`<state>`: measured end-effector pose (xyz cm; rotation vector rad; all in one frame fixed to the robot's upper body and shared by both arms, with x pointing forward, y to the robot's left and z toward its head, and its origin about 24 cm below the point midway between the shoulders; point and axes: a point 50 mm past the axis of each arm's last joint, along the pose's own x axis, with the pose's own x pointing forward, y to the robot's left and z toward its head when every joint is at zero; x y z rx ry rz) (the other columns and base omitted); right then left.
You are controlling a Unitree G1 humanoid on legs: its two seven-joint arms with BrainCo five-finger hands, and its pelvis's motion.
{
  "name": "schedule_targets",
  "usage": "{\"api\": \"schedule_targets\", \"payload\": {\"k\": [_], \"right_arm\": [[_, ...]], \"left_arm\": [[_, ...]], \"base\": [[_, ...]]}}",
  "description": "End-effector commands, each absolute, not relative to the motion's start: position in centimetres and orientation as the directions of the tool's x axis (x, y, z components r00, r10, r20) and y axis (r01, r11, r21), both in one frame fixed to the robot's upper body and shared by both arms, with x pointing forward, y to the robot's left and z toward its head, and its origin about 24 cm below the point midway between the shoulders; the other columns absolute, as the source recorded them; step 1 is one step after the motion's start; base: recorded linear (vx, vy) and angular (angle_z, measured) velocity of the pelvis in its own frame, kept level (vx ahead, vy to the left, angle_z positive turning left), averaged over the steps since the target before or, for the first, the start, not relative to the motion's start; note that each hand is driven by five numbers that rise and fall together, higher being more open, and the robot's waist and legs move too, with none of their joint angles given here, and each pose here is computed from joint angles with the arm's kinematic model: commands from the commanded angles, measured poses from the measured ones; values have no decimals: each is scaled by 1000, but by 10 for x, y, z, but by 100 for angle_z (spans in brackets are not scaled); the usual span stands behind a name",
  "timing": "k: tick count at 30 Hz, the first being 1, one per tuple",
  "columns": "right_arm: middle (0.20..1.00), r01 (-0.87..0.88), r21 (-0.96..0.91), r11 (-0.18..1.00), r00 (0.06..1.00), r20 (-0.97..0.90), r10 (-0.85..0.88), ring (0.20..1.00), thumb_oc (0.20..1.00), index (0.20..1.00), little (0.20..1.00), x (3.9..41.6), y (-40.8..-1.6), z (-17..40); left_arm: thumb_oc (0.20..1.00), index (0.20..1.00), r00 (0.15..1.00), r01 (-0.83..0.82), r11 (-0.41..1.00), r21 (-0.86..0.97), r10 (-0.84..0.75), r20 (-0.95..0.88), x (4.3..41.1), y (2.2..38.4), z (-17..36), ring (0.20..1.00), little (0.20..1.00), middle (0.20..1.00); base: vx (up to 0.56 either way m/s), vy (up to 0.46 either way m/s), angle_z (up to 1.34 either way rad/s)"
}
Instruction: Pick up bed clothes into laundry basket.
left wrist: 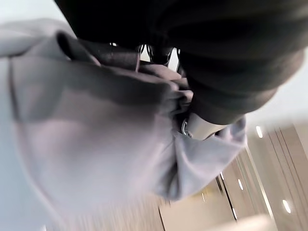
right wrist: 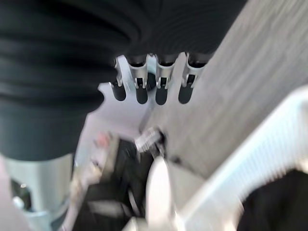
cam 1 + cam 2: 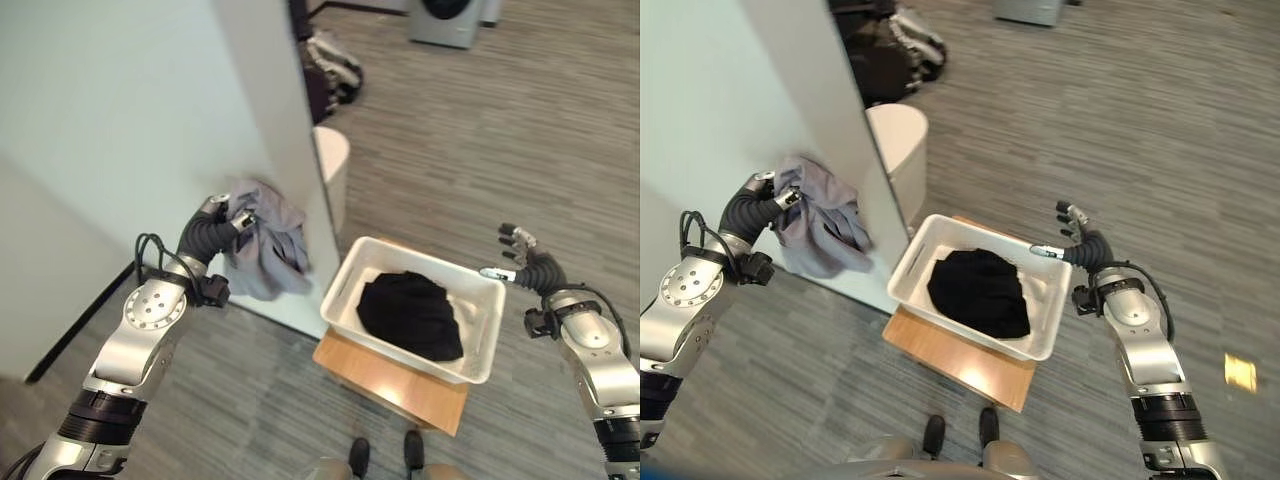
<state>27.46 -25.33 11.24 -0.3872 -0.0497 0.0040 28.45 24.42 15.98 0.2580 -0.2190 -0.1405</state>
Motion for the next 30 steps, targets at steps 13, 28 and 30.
{"api": "schedule_targets", "payload": {"k": [13, 28, 30], "right_arm": [[1000, 46, -283, 958, 982, 188, 8, 1000, 1000, 1000, 1000, 248, -256, 130], [1000, 38, -260, 965, 989, 149, 1, 1000, 1000, 1000, 1000, 246, -248, 114], [1000, 43, -252, 967, 991, 134, -9, 1000, 1000, 1000, 1000, 244, -248, 110]], "left_arm": [[200, 200, 955, 129, 951, 282, -196, 223, 352, 233, 219, 200, 200, 200], [200, 200, 906, 240, 871, 429, -360, 224, 381, 164, 247, 200, 200, 200], [200, 200, 923, 209, 889, 408, -317, 217, 385, 172, 245, 200, 200, 200]], "base": [[12, -3, -7], [16, 4, -16], [0, -7, -13]]}}
